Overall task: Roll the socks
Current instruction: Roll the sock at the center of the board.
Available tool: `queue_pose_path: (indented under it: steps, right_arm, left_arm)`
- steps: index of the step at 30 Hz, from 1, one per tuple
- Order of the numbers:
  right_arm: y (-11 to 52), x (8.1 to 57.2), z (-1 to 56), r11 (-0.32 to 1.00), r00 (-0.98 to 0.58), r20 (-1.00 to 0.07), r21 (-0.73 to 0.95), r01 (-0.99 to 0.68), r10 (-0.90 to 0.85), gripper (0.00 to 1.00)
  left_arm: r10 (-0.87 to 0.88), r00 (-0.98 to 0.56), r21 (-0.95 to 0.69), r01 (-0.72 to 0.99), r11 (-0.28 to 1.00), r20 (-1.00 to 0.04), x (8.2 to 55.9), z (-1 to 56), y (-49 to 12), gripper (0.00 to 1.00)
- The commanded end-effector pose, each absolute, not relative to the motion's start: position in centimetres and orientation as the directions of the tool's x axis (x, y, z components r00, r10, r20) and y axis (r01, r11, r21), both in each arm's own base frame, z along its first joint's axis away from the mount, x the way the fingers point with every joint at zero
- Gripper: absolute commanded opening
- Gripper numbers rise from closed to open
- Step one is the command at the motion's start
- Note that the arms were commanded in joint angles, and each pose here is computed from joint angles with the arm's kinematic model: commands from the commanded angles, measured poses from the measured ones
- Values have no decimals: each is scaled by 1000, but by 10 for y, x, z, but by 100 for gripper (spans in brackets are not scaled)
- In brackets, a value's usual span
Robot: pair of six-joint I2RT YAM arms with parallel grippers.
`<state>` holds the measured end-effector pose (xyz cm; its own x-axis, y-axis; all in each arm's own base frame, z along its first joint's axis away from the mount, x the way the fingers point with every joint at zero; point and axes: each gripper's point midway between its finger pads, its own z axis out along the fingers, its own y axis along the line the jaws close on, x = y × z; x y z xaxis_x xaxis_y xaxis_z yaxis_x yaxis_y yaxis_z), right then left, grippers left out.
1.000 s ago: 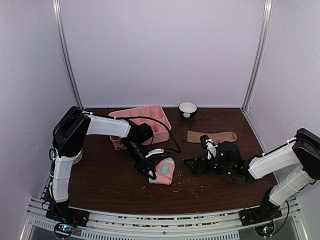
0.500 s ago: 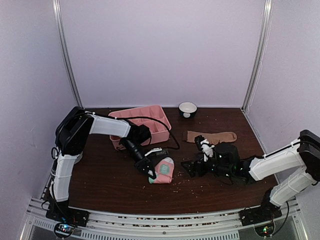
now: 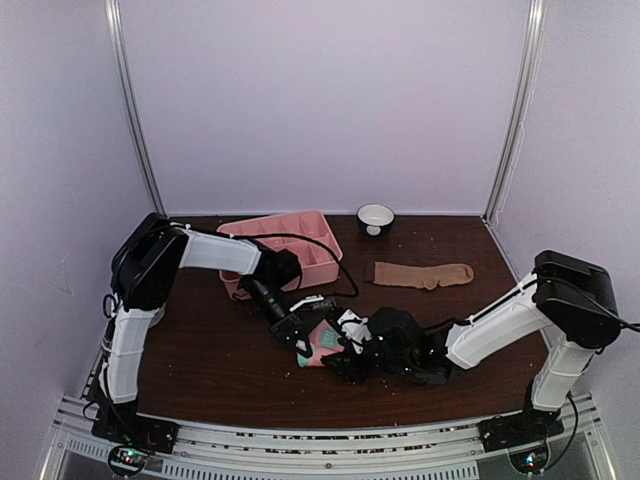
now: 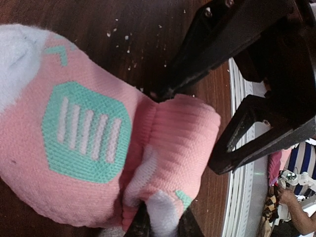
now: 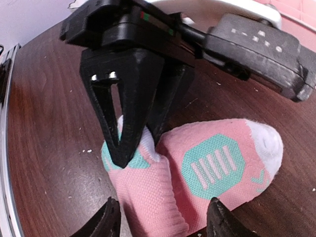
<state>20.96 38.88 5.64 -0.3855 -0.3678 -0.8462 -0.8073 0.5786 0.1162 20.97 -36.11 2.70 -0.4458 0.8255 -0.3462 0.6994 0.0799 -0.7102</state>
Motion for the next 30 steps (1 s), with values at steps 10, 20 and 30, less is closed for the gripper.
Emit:
queue_pose_path:
  steps: [10, 20, 30]
  right_arm:
    - [389, 213, 21, 565, -571, -745, 321, -760, -345, 0]
    - [364, 207, -6, 540, -762, -571, 556, -632, -304, 0]
    - [350, 196, -34, 589, -820, -424, 572, -571, -384, 0]
  left_arm:
    - [910, -354, -370, 892, 261, -213, 246, -18, -310, 98]
    - [775, -443, 86, 843, 531, -451, 328, 68, -269, 98]
    - [626, -348, 234, 715, 658, -697, 342, 156, -237, 98]
